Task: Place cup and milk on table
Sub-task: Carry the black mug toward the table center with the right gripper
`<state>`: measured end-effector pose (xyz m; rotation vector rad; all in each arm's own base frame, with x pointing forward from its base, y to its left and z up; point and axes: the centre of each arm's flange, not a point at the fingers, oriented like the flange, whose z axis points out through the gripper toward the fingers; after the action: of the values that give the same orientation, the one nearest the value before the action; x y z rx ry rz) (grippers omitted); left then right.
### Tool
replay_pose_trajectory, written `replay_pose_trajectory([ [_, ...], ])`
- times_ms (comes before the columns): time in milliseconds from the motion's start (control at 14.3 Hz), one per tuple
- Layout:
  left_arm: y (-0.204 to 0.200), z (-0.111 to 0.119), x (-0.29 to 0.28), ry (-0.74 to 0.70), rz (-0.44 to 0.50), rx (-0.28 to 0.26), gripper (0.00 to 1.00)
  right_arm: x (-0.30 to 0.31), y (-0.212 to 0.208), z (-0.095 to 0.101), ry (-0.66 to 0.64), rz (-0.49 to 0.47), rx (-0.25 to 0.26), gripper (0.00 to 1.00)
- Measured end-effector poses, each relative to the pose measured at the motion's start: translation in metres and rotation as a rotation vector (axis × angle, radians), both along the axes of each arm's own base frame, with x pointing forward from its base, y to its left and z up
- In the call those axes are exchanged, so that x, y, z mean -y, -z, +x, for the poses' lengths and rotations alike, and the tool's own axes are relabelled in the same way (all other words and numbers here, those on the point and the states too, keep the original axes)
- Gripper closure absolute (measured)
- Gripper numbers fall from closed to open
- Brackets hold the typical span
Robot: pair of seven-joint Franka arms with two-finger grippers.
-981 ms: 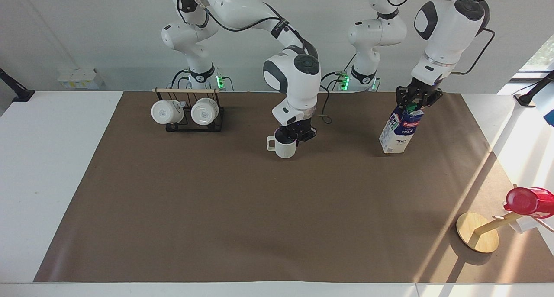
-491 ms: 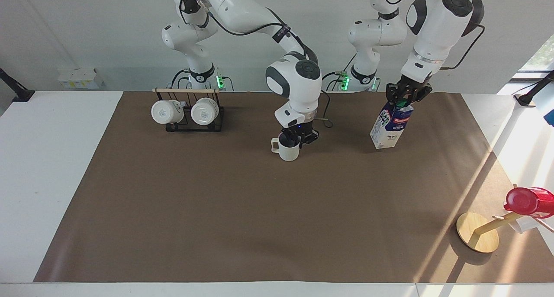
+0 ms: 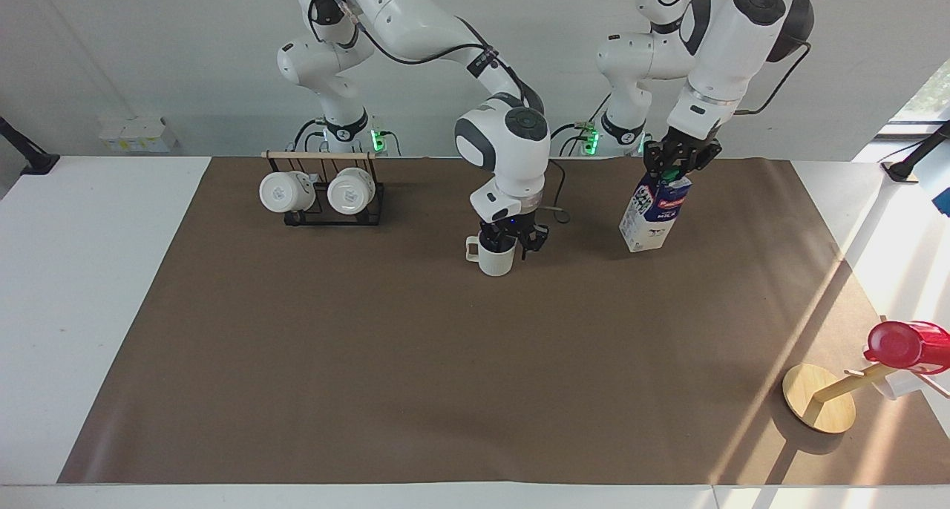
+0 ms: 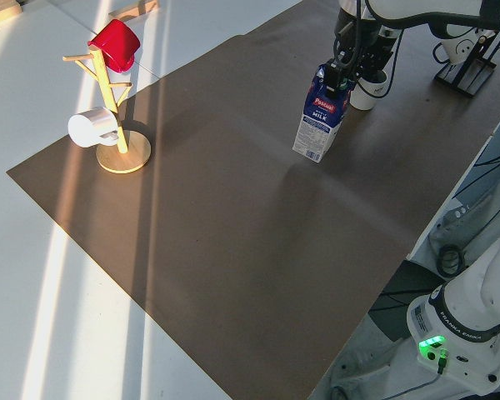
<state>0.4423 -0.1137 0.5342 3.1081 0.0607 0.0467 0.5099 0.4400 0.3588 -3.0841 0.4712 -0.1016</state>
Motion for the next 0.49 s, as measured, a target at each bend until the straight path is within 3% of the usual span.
replay_pose_trajectory([
  [140,-0.008,0.0,0.016,-0.01,-0.005,0.013,0.53,0.005,-0.02,0.003,0.009,0.014,0.022,0.06],
  [210,-0.01,0.001,0.025,-0.012,-0.008,0.017,0.53,0.012,-0.033,0.007,0.021,0.02,0.034,0.0],
  [491,-0.014,-0.001,0.057,-0.024,-0.017,0.026,0.53,0.089,-0.113,0.038,0.079,0.035,0.082,0.0],
])
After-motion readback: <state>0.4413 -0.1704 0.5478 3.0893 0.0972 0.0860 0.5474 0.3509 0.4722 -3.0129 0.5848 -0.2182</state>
